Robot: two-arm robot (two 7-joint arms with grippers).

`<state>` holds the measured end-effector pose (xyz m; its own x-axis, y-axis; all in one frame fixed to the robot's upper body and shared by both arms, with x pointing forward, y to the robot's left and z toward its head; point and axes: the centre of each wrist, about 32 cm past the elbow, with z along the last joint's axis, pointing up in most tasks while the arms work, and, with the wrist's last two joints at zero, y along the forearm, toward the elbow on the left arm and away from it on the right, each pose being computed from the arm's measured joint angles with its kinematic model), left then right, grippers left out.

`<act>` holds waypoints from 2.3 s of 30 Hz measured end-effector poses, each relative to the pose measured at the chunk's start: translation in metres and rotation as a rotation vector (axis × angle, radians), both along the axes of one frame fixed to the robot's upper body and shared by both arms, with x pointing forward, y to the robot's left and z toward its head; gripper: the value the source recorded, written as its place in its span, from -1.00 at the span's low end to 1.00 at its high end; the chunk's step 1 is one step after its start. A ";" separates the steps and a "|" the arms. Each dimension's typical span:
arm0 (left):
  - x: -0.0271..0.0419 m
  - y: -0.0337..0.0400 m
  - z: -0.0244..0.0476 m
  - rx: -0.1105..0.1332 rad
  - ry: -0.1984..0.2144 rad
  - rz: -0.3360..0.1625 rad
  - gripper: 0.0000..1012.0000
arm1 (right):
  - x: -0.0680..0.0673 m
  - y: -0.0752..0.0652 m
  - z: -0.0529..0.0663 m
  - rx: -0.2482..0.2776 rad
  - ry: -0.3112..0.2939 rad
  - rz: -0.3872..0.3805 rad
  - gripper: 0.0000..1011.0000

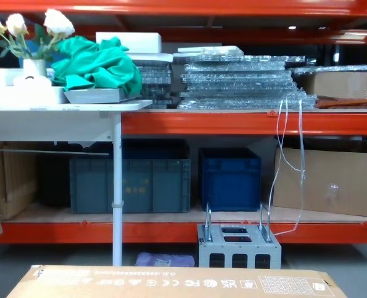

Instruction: Use one hand to grasp the basket and place it at the designated location.

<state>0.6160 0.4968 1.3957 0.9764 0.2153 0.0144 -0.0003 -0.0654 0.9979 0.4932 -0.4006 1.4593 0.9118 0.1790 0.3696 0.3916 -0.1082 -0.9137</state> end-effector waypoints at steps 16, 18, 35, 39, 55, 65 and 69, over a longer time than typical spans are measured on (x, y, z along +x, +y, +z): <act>0.0000 0.0001 0.0000 0.000 0.000 0.000 -1.00 | 0.012 -0.009 -0.023 0.028 0.079 -0.051 0.98; 0.0000 0.0001 0.0000 0.000 0.000 0.000 -1.00 | 0.013 -0.010 -0.024 0.036 0.085 -0.051 0.98; 0.0000 0.0001 0.0000 0.000 0.000 0.000 -1.00 | 0.019 -0.032 -0.042 0.137 0.149 -0.066 0.98; 0.0000 0.0001 0.0000 0.000 0.000 0.000 -1.00 | 0.019 -0.034 -0.045 0.141 0.157 -0.067 0.98; 0.0000 0.0001 0.0000 0.000 0.000 0.000 -1.00 | 0.021 -0.047 -0.066 0.196 0.187 -0.043 0.98; 0.0000 0.0001 0.0000 0.000 0.000 0.000 -1.00 | 0.028 -0.052 -0.081 0.235 0.220 -0.030 0.98; 0.0000 0.0001 0.0000 0.000 0.000 0.000 -1.00 | 0.028 -0.053 -0.086 0.242 0.232 -0.031 0.98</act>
